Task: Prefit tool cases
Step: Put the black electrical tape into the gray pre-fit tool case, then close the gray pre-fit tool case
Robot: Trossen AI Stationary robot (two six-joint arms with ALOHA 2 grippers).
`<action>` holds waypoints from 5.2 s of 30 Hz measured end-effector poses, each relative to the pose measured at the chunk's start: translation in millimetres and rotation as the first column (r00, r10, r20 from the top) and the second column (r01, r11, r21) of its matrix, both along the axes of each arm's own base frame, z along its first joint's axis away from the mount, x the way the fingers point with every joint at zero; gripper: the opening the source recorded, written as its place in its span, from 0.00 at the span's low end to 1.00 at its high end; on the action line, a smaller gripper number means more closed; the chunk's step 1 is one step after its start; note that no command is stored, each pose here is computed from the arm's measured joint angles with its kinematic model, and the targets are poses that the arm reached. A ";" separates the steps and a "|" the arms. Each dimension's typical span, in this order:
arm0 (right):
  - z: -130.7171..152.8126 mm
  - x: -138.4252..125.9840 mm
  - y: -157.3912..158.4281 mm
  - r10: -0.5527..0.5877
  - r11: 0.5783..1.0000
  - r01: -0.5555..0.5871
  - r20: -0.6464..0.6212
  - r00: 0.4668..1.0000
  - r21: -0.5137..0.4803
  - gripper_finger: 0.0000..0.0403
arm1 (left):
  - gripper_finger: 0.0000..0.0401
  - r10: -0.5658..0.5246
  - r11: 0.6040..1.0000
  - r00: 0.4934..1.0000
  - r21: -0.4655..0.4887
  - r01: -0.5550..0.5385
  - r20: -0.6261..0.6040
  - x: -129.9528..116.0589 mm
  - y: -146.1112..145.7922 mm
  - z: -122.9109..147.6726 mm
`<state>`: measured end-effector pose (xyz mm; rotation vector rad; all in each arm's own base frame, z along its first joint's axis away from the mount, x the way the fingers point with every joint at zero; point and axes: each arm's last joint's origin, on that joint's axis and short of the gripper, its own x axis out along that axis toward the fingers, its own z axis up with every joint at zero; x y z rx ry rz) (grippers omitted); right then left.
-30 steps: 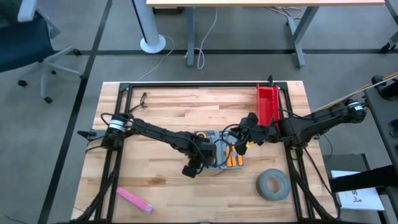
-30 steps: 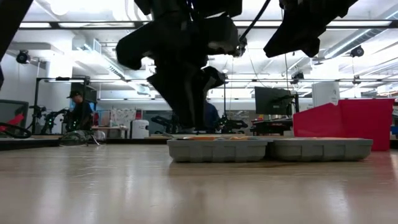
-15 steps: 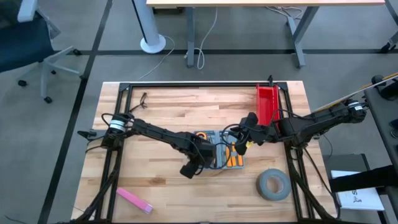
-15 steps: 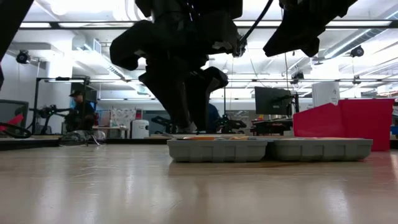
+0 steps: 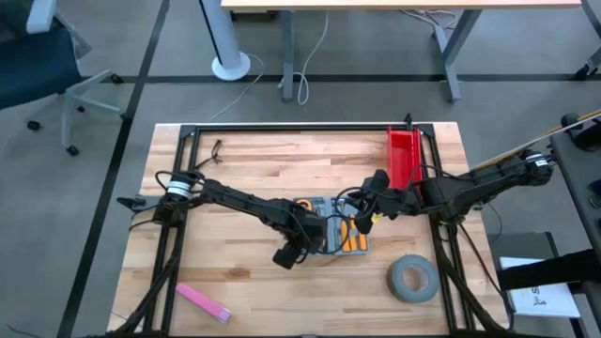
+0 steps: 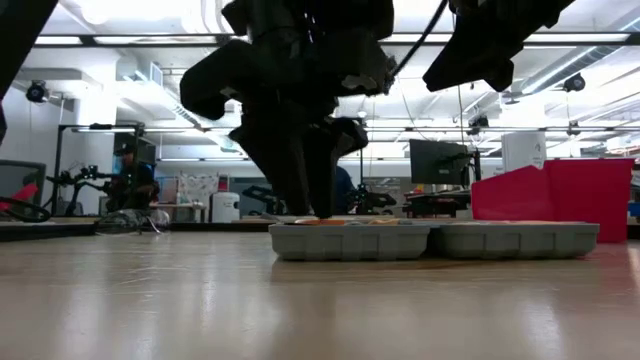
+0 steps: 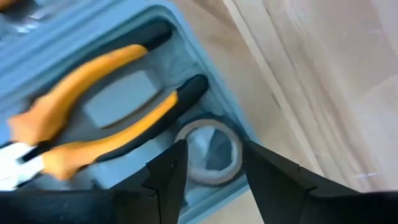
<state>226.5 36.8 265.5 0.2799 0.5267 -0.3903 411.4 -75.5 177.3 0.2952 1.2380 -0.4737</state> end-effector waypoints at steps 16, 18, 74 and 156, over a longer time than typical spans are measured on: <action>0.0 0.1 0.0 0.000 1.000 0.000 0.001 1.000 0.000 0.15 | 0.45 0.018 1.000 1.000 -0.003 -0.018 -0.014 2.8 0.9 -13.6; 0.0 0.1 0.0 0.001 1.000 -0.001 0.000 1.000 0.001 0.14 | 0.44 0.020 1.000 1.000 -0.006 -0.020 -0.003 3.8 0.8 -13.6; 0.6 -0.2 3.7 0.016 1.000 -0.016 0.009 1.000 0.011 0.14 | 0.44 0.047 0.996 0.999 0.076 -0.046 -0.016 7.7 1.1 3.5; 1.1 0.2 4.3 0.018 1.000 -0.019 0.016 1.000 0.013 0.20 | 0.35 0.391 0.917 0.905 0.157 -0.366 -0.170 -11.8 10.0 2.7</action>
